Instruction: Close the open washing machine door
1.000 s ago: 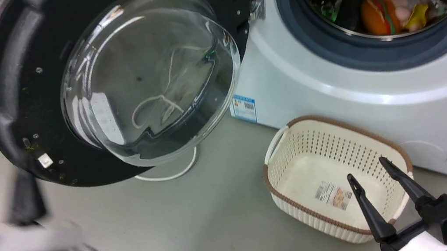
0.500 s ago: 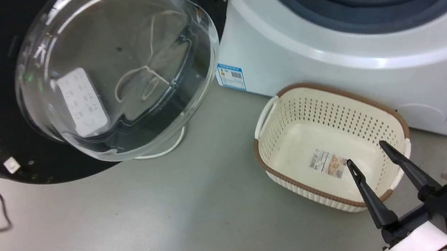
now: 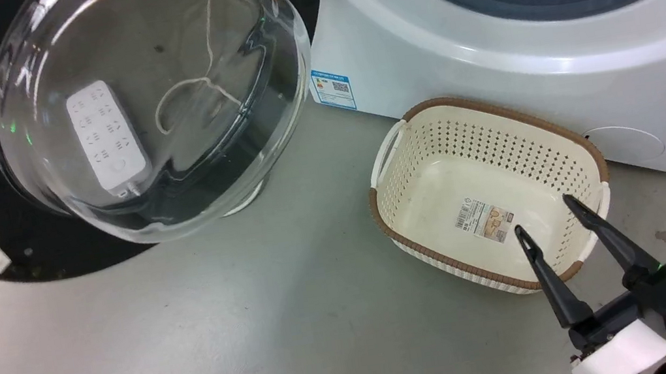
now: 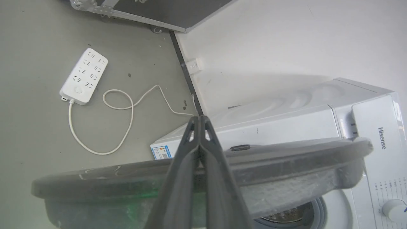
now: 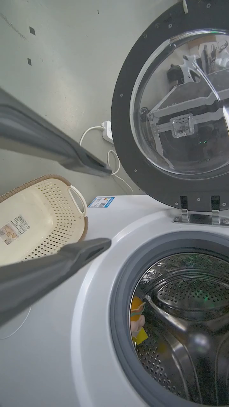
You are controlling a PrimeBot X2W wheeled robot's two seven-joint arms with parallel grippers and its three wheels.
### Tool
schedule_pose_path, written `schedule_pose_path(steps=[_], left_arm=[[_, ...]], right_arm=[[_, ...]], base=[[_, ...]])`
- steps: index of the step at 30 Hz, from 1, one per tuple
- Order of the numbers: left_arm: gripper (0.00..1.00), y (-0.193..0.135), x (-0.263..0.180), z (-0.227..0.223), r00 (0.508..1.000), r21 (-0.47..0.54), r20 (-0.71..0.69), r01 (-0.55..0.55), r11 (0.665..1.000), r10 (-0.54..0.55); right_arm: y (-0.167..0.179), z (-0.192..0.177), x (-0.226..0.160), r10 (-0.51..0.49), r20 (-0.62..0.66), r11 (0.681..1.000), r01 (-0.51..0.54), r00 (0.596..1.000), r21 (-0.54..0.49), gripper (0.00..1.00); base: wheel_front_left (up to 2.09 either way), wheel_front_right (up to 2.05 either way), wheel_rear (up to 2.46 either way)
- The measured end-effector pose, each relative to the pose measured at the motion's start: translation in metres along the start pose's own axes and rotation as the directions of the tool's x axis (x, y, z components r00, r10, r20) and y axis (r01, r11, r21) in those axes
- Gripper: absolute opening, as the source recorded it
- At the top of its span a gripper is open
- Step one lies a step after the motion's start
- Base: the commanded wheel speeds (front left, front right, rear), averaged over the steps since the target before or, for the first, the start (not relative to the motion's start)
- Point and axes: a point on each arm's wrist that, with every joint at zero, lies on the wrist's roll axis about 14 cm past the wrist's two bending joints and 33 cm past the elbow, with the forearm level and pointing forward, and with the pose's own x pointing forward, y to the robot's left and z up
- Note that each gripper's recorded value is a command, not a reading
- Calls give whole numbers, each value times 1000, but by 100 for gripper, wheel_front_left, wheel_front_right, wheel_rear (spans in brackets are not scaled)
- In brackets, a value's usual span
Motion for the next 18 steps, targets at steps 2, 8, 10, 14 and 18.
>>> schedule_pose_path(steps=[2, 8, 10, 14, 18], left_arm=[[0, -6, 0, -7, 998, 0, -46, 33, 999, -33], [0, -11, -8, -51, 963, -25, -250, 98, 995, -101], [0, -10, -15, -70, 939, -39, -323, 113, 993, -120], [0, -16, -33, -98, 884, -60, -431, 171, 983, -180], [0, -29, -52, -123, 824, -103, -503, 241, 965, -259]], right_arm=[[-3, 0, -1, -9, -1, 1000, 9, 1000, -5, 100], [-10, 4, -4, -35, 0, 999, 35, 999, -16, 100], [-10, 7, -5, -40, 6, 999, 40, 999, -19, 100], [-11, 17, -7, -56, 25, 998, 57, 998, -26, 100], [-15, 29, -11, -81, 48, 996, 83, 996, -43, 100]], base=[[0, 0, 0], [0, 0, 0], [0, 0, 0], [0, 0, 0], [0, 0, 0]])
